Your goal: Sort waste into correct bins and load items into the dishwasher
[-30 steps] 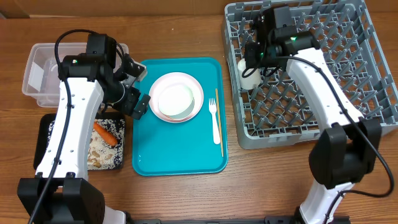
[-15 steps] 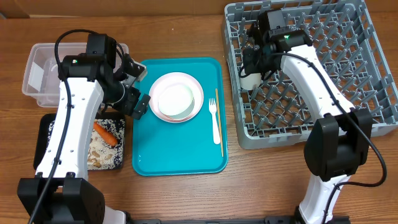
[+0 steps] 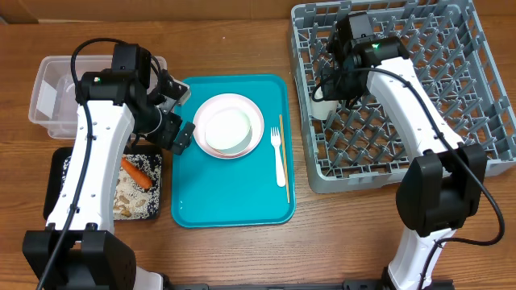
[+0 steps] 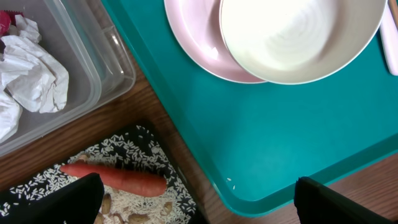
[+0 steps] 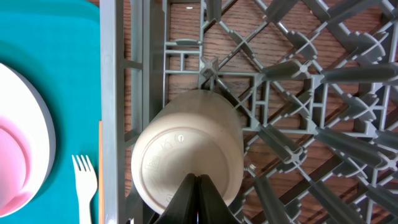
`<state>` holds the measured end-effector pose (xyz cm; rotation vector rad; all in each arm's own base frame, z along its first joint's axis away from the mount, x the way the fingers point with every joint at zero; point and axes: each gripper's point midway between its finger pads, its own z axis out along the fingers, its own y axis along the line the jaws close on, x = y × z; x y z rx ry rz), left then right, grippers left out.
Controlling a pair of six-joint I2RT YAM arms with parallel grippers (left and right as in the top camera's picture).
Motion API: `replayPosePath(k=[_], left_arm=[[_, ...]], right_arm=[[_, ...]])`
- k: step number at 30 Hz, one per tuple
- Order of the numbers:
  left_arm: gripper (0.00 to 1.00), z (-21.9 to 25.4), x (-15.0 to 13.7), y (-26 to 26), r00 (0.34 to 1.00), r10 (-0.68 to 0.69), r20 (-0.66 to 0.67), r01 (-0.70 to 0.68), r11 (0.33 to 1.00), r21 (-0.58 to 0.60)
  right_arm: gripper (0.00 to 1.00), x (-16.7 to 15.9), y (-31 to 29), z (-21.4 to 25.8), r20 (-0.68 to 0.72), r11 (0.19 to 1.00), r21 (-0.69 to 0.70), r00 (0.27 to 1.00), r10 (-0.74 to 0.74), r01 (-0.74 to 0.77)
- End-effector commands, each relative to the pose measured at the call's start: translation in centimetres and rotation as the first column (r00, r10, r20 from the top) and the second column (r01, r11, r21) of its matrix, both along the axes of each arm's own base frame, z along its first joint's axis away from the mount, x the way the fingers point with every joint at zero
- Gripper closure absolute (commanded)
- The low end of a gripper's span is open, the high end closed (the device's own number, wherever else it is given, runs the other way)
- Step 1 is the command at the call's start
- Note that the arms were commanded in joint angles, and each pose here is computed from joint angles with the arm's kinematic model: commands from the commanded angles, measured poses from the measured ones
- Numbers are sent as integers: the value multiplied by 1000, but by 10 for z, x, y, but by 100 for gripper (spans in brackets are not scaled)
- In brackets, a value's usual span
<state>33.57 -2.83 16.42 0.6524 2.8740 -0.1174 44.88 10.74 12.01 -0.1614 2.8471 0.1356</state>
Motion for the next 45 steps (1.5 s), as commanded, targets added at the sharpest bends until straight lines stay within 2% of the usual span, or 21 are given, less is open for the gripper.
replayPosePath(k=[1,9,15,21,26,32,36,40,43,45], left_arm=[[0,8,2,2,1000,5,26,-5,1000,2],[0,8,2,2,1000,5,26,-5,1000,2],[0,8,2,2,1000,5,26,-5,1000,2],[0,8,2,2,1000,5,26,-5,1000,2],[0,8,2,2,1000,5,26,-5,1000,2],[0,8,2,2,1000,5,26,-5,1000,2],[0,8,2,2,1000,5,26,-5,1000,2],[0,8,2,2,1000,5,26,-5,1000,2],[0,8,2,2,1000,5,26,-5,1000,2],[0,8,2,2,1000,5,26,-5,1000,2]], right_arm=[[96,-9,-14,-20,-64,998,-52,997,-35,32],[95,-20,-17,-24,-110,997,-59,992,-58,51],[93,-17,-16,-38,-96,997,-55,994,-60,55],[93,-15,-16,-32,-81,997,-51,995,-60,56],[93,-9,-15,-15,-48,997,-42,997,-59,57],[93,-5,-13,31,34,998,-19,998,-58,58],[92,-13,-12,52,55,999,-2,997,-53,53],[91,-29,-14,52,4,999,-11,999,-51,51],[84,-45,-10,48,-66,999,14,997,-39,40],[70,-54,-2,47,-110,998,59,994,-22,28]])
